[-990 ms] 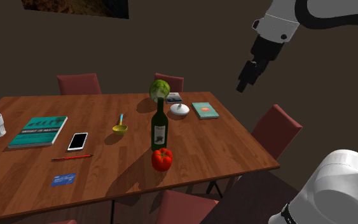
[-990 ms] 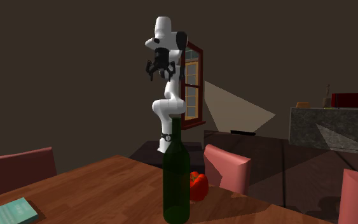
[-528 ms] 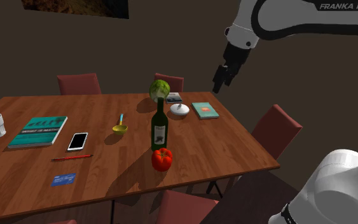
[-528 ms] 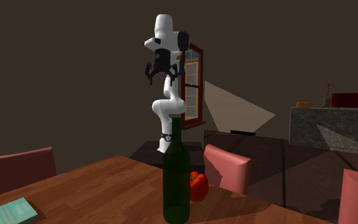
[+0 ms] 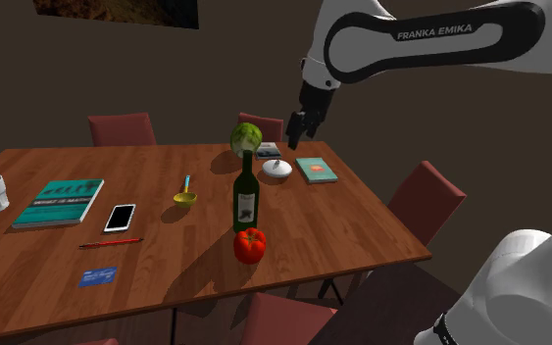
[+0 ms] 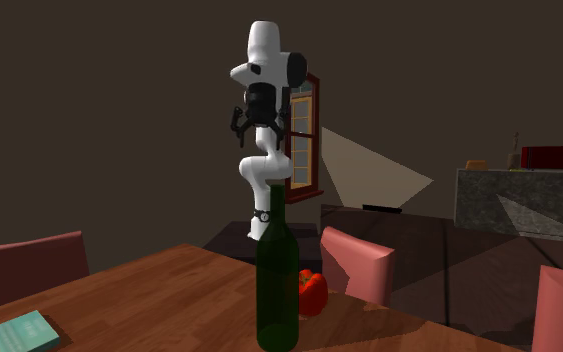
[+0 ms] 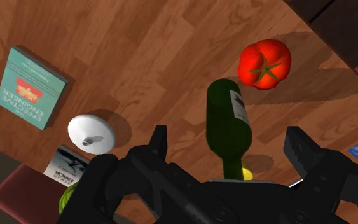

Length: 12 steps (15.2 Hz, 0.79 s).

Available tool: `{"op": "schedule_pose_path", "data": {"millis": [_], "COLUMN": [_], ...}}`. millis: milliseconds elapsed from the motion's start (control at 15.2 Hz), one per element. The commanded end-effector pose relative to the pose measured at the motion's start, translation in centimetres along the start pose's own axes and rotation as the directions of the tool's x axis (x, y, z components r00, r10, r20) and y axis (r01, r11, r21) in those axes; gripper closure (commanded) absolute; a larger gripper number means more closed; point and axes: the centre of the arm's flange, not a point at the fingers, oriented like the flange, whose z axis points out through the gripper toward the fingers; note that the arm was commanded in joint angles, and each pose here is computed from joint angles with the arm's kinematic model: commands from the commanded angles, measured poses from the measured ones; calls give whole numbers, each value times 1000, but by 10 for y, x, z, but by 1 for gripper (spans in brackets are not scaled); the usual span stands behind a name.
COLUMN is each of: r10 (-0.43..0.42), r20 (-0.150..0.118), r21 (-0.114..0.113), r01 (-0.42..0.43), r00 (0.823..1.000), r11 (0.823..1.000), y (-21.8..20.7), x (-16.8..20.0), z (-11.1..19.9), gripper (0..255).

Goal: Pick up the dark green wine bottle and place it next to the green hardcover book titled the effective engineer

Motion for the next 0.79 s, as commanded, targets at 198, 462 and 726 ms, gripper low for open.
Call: {"op": "schedule_pose_path", "data": {"millis": [198, 462, 726], "r10": [-40, -73, -99], "r20": [-3, -6, -7], "r21": [4, 7, 9], "r01": [41, 73, 99], "r00": [999, 997, 995], "r11": [999, 997, 995], "y": [-13, -25, -36], "x": [53, 96, 130], "z": [36, 64, 87], "gripper": [0, 0, 0]}}
